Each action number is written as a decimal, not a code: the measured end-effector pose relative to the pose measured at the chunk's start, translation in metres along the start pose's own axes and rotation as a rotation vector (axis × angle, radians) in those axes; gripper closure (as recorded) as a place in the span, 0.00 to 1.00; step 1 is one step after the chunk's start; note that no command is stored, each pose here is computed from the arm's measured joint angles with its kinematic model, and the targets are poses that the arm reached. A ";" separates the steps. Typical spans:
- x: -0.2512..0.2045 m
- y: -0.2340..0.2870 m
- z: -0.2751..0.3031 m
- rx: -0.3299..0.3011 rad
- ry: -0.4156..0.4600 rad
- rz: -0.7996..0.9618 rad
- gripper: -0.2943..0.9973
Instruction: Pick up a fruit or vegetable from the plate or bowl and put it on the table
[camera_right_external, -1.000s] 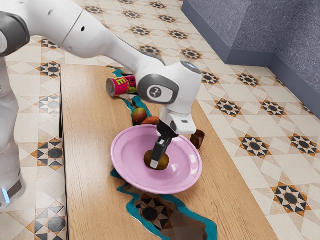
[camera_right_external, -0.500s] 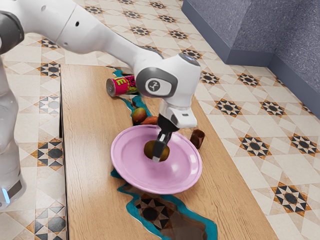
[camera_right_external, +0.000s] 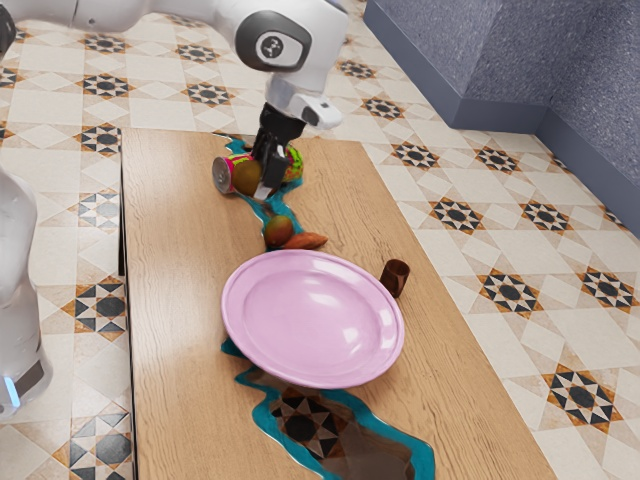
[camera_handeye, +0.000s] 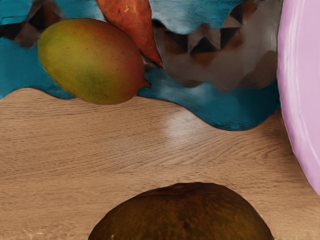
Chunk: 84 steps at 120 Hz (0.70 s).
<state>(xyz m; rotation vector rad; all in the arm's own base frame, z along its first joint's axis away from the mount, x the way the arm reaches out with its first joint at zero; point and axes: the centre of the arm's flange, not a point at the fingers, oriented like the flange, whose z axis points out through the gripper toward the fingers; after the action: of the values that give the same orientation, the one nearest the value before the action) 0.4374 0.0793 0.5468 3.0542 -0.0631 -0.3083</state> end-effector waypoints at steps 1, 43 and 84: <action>0.000 -0.002 0.000 0.000 -0.001 -0.006 0.59; 0.101 -0.040 0.001 0.056 0.137 -0.186 0.53; 0.130 -0.121 0.015 0.053 0.210 -0.390 0.50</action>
<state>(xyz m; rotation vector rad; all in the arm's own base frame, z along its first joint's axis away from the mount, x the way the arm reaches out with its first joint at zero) 0.5654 0.1930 0.4970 3.1114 0.5473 -0.0019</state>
